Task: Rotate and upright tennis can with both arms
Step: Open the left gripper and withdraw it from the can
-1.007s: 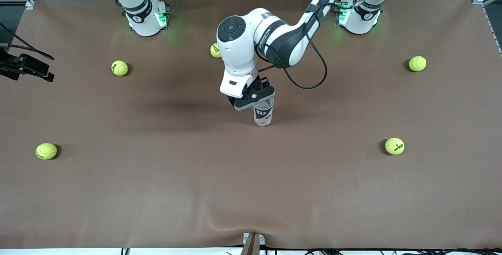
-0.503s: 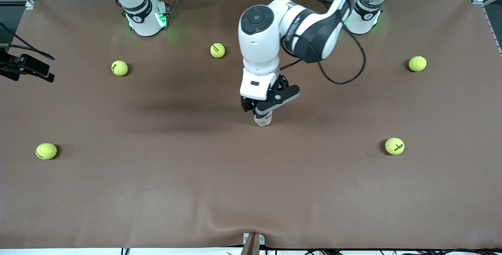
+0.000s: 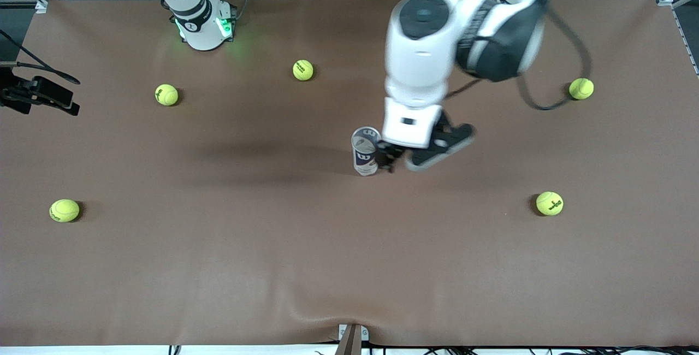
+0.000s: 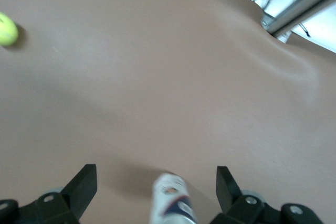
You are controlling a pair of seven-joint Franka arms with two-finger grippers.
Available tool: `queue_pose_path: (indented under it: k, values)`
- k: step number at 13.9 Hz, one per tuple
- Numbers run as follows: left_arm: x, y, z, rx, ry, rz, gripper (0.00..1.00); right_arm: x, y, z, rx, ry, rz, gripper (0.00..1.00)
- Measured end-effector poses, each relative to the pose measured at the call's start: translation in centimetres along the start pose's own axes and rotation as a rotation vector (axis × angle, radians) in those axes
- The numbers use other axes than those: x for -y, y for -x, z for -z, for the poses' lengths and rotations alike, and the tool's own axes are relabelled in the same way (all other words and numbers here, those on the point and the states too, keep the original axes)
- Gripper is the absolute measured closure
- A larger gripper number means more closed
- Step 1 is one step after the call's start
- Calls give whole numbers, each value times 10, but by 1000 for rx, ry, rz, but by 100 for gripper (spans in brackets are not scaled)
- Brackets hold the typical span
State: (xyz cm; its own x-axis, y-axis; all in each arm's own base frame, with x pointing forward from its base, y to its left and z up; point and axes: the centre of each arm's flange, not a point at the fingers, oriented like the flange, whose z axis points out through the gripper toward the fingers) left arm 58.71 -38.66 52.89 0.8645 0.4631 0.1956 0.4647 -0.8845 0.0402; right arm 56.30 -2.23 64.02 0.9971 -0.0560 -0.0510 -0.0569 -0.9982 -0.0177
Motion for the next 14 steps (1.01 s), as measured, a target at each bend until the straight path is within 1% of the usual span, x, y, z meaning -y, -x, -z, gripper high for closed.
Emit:
queue_pose_path:
  k: [2, 4, 7, 9, 11, 14]
  values:
    - [31, -39, 8, 8, -13, -23, 0, 2, 0, 0, -1, -1, 3, 0]
    - [55, -70, 8, 9, -20, -49, 0, 9, 0, 0, -2, 0, 17, 0]
    - [83, -105, 0, 17, -32, -65, 0, 28, 1, -1, 0, 1, 49, 0]
    - [105, -130, -5, 24, -37, -100, 0, 36, -1, -5, 5, 3, 61, 0]
    - [130, -156, -7, 51, -9, -124, 0, 36, -8, -11, -5, 4, 60, 0]
    - [175, -187, 8, 84, 29, -155, 0, 32, -21, -20, -27, 6, 50, 0]
